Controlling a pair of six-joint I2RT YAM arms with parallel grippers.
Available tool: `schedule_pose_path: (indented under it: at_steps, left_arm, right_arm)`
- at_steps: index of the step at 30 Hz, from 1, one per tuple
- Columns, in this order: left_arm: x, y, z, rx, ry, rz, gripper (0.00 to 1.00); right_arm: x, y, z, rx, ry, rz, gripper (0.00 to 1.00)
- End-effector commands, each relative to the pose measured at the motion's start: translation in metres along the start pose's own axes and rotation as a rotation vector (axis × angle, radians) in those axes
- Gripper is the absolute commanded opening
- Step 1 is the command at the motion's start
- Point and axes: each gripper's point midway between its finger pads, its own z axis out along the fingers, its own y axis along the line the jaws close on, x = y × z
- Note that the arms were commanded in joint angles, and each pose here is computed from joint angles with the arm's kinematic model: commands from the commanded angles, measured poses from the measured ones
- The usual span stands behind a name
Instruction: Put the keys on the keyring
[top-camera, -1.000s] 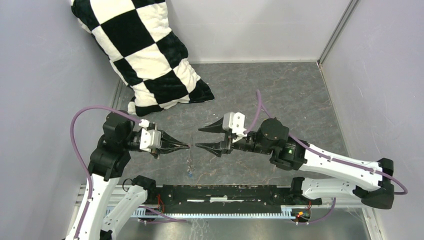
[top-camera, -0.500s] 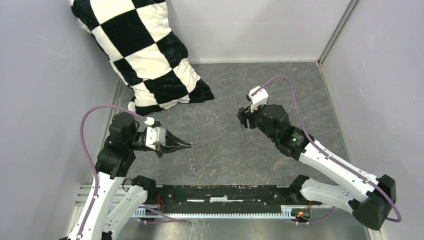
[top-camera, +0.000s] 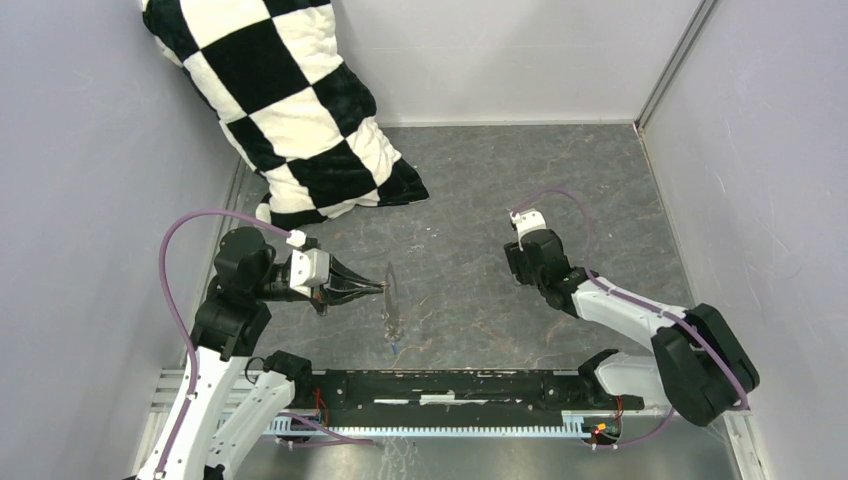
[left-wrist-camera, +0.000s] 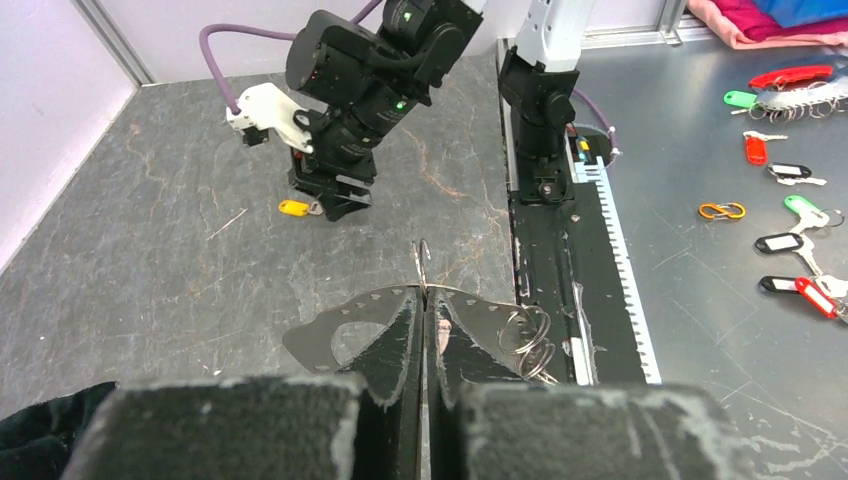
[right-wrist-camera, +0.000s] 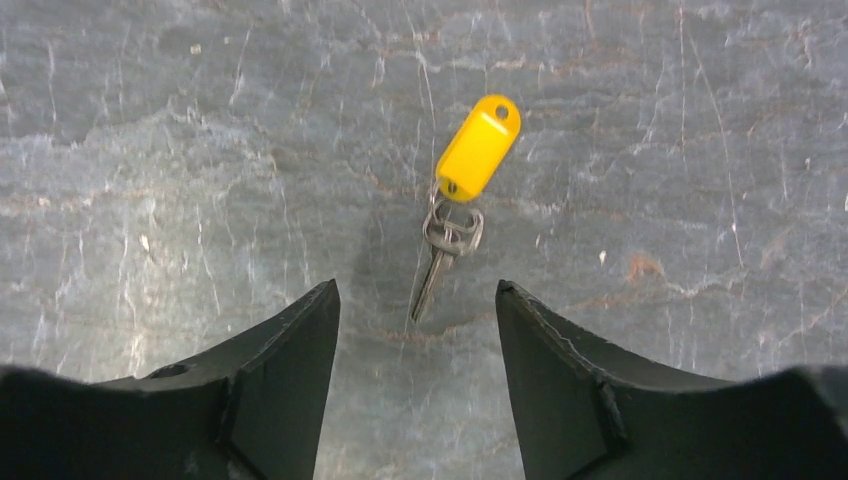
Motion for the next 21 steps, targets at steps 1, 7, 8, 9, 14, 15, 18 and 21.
schedule_pose_path:
  at_steps: [1, 7, 8, 9, 14, 15, 18, 21]
  left_arm:
    - [-0.01, 0.002, 0.0, -0.011, -0.018, -0.004, 0.02]
    - [-0.01, 0.002, 0.0, -0.013, -0.018, -0.012, 0.02]
    - [-0.01, 0.002, 0.0, -0.013, -0.018, -0.013, 0.02]
    - [-0.01, 0.001, 0.0, -0.013, -0.019, -0.012, 0.02]
    - [-0.012, 0.001, 0.0, -0.011, -0.021, -0.014, 0.02]
    - [-0.012, 0.0, 0.0, -0.01, -0.022, -0.014, 0.02]
    - [-0.013, 0.0, 0.0, -0.008, -0.024, -0.016, 0.02]
    - [-0.014, -0.001, -0.001, -0.007, -0.025, -0.014, 0.02]
  right_arm:
    - [-0.038, -0.007, 0.013, 0.051, -0.141, 0.012, 0.63]
    - [-0.043, -0.01, 0.029, 0.081, -0.131, -0.036, 0.49]
    - [-0.04, -0.01, 0.033, 0.084, -0.114, -0.041, 0.46]
    - [-0.041, -0.011, 0.035, 0.089, -0.108, -0.039, 0.44]
    - [-0.039, -0.015, 0.044, 0.1, -0.089, -0.067, 0.38]
    - [-0.038, -0.016, 0.046, 0.102, -0.085, -0.067, 0.38]
    - [-0.037, -0.017, 0.05, 0.107, -0.075, -0.069, 0.37]
    - [-0.035, -0.017, 0.054, 0.107, -0.065, -0.072, 0.34]
